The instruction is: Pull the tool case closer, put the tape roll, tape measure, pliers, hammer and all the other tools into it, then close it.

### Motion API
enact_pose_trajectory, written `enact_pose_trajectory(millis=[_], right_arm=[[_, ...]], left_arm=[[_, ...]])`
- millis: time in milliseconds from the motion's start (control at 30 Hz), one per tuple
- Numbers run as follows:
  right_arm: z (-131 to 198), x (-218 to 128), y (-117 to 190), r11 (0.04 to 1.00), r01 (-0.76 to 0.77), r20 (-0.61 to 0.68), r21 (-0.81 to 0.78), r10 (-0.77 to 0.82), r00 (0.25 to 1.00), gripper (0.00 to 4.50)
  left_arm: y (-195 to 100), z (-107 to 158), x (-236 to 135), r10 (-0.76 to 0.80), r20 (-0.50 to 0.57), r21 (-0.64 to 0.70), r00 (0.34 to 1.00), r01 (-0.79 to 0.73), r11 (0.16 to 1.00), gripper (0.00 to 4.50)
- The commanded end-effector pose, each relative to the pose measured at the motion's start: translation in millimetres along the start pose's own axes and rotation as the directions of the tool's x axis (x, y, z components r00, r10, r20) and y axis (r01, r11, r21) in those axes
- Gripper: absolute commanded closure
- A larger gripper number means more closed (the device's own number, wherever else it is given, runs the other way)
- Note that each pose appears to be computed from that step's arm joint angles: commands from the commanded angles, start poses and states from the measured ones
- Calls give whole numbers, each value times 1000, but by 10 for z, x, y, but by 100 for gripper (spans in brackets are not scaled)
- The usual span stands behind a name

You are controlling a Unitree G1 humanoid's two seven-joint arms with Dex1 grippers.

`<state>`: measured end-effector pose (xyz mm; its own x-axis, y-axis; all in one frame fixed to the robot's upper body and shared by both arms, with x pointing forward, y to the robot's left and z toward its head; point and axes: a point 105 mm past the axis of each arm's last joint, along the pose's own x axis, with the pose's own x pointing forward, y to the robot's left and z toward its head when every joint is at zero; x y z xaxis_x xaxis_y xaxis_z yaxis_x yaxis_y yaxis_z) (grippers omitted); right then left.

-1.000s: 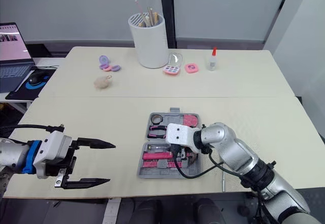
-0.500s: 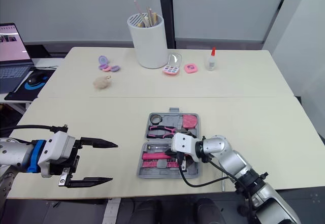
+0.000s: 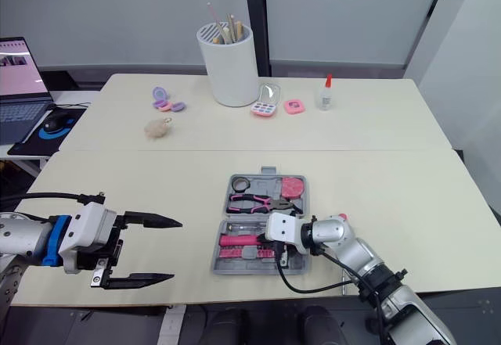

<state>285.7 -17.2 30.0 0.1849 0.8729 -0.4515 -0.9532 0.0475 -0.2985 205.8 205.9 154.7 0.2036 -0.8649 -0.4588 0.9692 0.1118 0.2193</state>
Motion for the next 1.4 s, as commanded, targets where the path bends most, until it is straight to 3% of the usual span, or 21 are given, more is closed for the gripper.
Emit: enact_pose_trajectory(millis=[33, 233, 267, 433, 667, 833, 1033, 1400], right_arm=[[-83, -43, 23, 1000, -8, -29, 24, 9, 1000, 449], [466, -250, -148, 999, 22, 132, 30, -26, 991, 449], [539, -320, -169, 999, 26, 153, 40, -32, 988, 431], [659, -857, -238, 998, 42, 144, 38, -47, 988, 318], [504, -1902, -451, 970, 215, -27, 115, -213, 977, 136], [283, -2570, -406, 932, 323, -197, 163, -290, 936, 2], [74, -2917, -333, 885, 410, -281, 221, -345, 896, 2], [4, -2869, -320, 889, 399, -285, 224, -332, 899, 2]], left_arm=[[-1, 64, 8, 13, 13, 32, 1000, -14, 999, 0], [41, 64, -8, 56, 47, 7, 997, -56, 998, 0], [66, 75, -16, 75, 66, -8, 995, -74, 997, 0], [209, 71, -102, 163, 99, -41, 982, -160, 986, 0], [341, 2, -411, 303, 81, -105, 950, -294, 950, 0], [346, -184, -731, 373, 11, -179, 928, -365, 914, 0], [322, -352, -978, 415, -67, -220, 907, -419, 881, 0], [391, -391, -970, 423, -94, -180, 901, -434, 883, 0]])
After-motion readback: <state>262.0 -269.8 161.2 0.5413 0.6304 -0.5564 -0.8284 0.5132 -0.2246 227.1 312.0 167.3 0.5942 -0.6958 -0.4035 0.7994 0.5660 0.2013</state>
